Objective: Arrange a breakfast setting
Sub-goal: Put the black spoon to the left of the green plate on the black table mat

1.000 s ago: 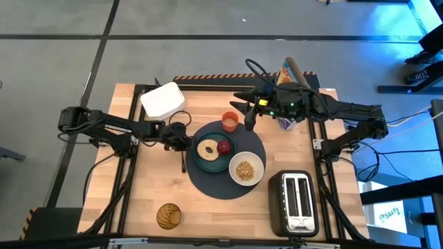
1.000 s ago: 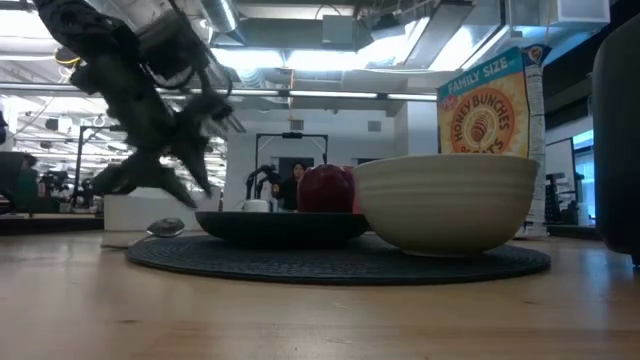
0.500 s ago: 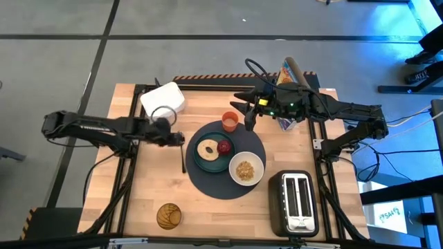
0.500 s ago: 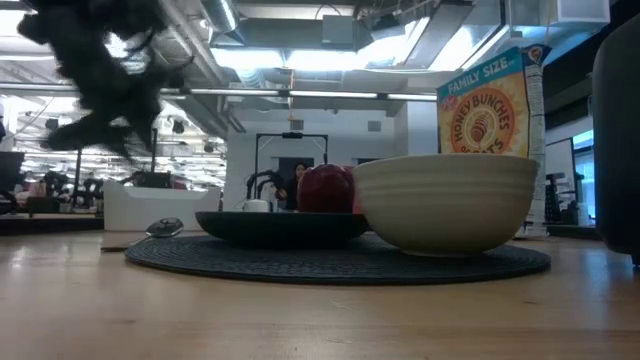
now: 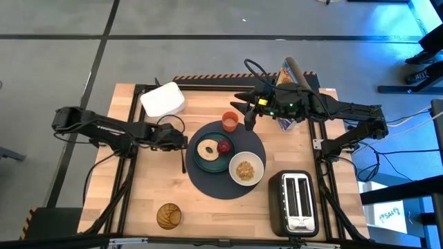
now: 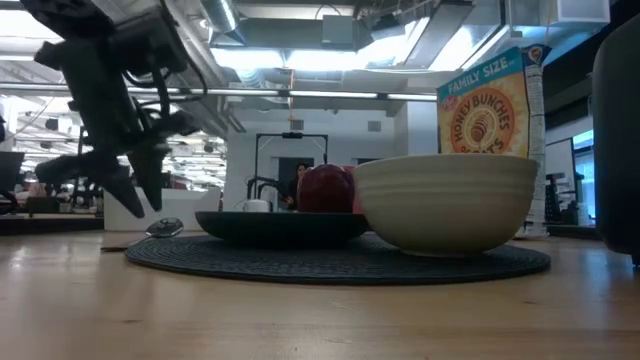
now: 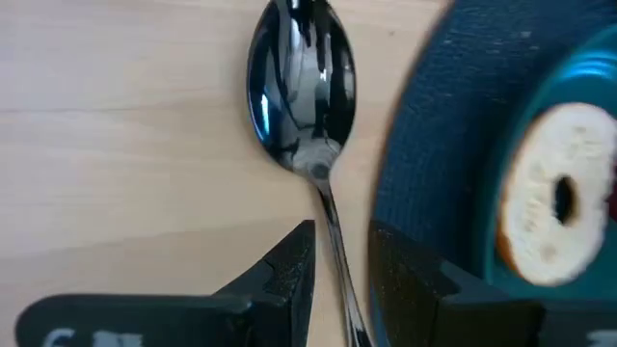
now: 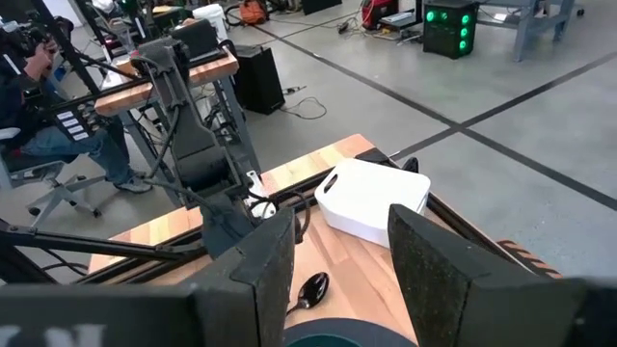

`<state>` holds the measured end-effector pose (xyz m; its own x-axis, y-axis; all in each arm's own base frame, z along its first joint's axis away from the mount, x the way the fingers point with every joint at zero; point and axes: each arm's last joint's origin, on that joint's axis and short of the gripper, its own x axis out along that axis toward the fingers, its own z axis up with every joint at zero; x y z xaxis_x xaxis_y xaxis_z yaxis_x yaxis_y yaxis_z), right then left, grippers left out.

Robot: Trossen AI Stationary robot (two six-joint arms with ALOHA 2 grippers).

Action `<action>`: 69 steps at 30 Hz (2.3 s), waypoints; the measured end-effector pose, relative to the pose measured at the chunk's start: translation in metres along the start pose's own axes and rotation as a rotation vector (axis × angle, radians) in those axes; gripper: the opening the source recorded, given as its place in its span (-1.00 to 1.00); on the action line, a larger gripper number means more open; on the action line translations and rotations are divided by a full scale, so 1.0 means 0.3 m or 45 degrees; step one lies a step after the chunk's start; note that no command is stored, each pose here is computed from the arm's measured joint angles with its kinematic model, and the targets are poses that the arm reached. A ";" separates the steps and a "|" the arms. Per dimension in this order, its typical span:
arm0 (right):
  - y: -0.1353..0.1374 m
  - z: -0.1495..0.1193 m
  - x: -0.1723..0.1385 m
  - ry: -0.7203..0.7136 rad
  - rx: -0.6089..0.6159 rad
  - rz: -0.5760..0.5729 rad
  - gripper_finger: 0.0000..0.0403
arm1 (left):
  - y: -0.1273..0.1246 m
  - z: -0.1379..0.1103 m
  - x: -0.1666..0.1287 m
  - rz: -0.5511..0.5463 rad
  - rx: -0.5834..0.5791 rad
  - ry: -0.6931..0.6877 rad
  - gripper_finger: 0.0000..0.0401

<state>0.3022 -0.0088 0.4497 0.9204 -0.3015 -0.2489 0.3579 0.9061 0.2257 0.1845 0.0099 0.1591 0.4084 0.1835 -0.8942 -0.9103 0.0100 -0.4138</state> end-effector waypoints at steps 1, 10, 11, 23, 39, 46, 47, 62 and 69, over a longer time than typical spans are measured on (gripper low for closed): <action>0.000 -0.001 0.000 0.004 -0.001 -0.001 -0.21 | -0.002 -0.001 0.011 0.010 0.000 0.002 -0.54; -0.004 -0.013 0.000 0.049 0.005 -0.014 -0.21 | -0.013 -0.017 0.077 0.066 0.054 -0.023 -0.54; -0.005 -0.016 0.000 0.062 0.007 -0.018 -0.21 | -0.012 -0.017 0.084 0.076 0.055 -0.031 -0.54; -0.010 -0.028 -0.001 0.108 -0.007 -0.034 -0.21 | -0.022 -0.024 0.129 0.094 0.055 -0.058 -0.54; -0.011 -0.032 -0.002 0.123 -0.016 -0.041 -0.21 | 0.006 -0.032 0.148 0.247 0.120 0.000 -0.92; -0.014 -0.041 -0.003 0.159 -0.028 -0.051 -0.21 | 0.007 -0.028 0.142 0.244 0.128 0.002 -0.94; -0.015 -0.042 -0.003 0.161 -0.029 -0.051 -0.21 | 0.008 -0.025 0.136 0.236 0.119 0.003 -0.94; -0.013 -0.041 -0.003 0.162 -0.022 -0.040 -0.21 | -0.103 0.025 -0.024 -0.067 -0.008 -0.094 -0.95; -0.013 -0.043 -0.003 0.167 -0.015 -0.042 -0.21 | -0.126 -0.034 0.065 -0.031 -0.080 -0.161 -0.95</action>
<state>0.2979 -0.0084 0.4370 0.8794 -0.2907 -0.3771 0.3852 0.8999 0.2046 0.2276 0.0032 0.1557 0.4149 0.3067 -0.8566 -0.8927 -0.0447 -0.4484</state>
